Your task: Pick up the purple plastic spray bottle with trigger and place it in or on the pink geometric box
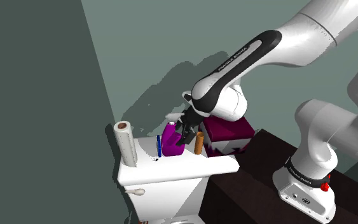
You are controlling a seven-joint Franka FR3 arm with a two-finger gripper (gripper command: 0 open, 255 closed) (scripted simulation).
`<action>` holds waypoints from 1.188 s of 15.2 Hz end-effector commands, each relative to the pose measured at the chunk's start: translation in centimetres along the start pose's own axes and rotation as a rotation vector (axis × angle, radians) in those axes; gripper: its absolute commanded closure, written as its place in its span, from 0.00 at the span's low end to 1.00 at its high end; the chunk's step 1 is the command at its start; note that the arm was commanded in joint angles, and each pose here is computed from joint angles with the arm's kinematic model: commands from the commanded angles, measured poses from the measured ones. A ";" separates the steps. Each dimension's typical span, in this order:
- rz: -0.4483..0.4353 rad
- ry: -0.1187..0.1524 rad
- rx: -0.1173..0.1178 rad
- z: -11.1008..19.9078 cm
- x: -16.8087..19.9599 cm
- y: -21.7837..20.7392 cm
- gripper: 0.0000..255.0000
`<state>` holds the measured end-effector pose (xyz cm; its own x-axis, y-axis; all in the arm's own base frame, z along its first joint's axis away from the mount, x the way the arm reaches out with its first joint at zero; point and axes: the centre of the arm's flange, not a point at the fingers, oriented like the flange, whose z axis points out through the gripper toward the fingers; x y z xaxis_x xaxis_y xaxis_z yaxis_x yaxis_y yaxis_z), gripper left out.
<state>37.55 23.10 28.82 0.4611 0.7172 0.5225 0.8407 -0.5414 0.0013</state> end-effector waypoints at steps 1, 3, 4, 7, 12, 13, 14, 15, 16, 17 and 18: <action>0.000 0.001 0.000 0.1 0.0 0.0 0.00; 0.000 0.001 0.000 0.1 0.0 0.0 0.00; 0.000 0.001 0.000 0.1 0.0 0.0 0.00; 0.000 0.001 0.000 0.1 0.0 0.0 1.00; 0.000 0.001 0.000 0.1 0.0 0.0 1.00; 0.000 0.001 0.000 0.1 0.0 0.0 1.00; 0.000 0.001 0.000 0.1 0.0 0.0 1.00; 0.000 0.001 0.000 0.1 0.0 0.0 1.00; 0.000 0.001 0.000 -0.4 0.3 0.0 1.00; 0.000 0.001 0.000 -0.8 0.6 0.0 1.00; 0.000 0.001 0.000 -1.3 0.8 0.0 1.00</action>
<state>37.49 23.07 29.87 0.4639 0.7144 0.5238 0.8390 -0.5441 -0.0009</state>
